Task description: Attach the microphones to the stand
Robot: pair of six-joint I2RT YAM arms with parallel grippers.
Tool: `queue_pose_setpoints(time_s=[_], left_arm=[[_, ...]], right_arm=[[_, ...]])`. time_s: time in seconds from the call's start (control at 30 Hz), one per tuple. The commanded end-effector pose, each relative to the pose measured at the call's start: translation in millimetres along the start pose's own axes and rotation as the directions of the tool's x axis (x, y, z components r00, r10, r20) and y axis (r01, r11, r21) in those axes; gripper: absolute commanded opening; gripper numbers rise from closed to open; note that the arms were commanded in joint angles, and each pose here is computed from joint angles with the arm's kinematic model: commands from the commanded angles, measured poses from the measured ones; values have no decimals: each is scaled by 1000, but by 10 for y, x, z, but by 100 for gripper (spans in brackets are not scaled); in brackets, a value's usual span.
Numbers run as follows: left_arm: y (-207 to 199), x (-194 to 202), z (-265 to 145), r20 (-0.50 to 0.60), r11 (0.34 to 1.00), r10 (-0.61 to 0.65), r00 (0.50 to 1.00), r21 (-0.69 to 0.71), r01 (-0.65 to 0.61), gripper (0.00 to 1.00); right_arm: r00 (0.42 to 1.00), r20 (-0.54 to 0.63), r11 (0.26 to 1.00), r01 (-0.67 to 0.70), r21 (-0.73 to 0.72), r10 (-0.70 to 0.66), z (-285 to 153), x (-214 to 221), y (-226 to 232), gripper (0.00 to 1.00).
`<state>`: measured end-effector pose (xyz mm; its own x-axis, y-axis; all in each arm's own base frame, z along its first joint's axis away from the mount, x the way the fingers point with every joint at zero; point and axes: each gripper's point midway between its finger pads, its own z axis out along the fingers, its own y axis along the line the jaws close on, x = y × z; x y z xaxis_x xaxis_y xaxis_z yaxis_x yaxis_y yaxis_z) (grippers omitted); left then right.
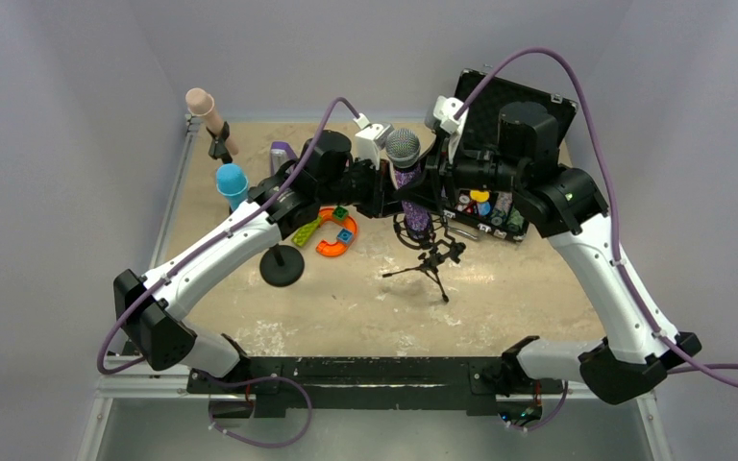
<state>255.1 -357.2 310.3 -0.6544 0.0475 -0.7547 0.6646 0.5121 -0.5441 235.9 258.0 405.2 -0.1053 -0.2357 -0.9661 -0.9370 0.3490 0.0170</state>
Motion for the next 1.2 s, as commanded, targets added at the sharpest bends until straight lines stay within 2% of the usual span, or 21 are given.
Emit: queue_pose_setpoints(time_s=[0.0,0.07,0.2,0.3,0.37,0.5,0.63,0.9,1.03,1.17], left_arm=[[-768,-665,-439,248,966,104,963,204,-157,0],[-804,-701,-466,264,963,99,960,216,-159,0],[-900,-770,-504,284,955,83,955,250,-157,0],[-919,-788,-538,293,955,81,953,251,-159,0],[-907,-783,-549,295,957,83,952,242,-159,0],[-808,-719,-541,284,965,104,953,201,-166,0],[-760,-677,-554,285,967,124,950,180,-181,0],[-773,-684,-578,291,965,133,947,181,-192,0],[-799,-712,-612,299,963,140,944,181,-200,0],[-831,-742,-640,310,960,141,940,188,-206,0]], right_arm=[[993,-89,976,-52,213,72,-31,383,-321,0],[990,-87,965,-91,245,115,-20,457,-356,0],[957,-68,945,-264,193,282,209,665,-280,0],[937,-74,922,-320,217,342,286,767,-346,0],[929,-45,901,-343,266,367,177,680,-499,0],[911,-2,876,-395,278,412,-106,465,-603,0],[940,-4,913,-330,241,340,-258,377,-435,0],[995,16,976,-98,194,96,-374,198,-87,0],[992,-87,979,-72,192,90,-166,402,-77,0],[971,-197,975,-92,201,132,63,788,-141,0]])
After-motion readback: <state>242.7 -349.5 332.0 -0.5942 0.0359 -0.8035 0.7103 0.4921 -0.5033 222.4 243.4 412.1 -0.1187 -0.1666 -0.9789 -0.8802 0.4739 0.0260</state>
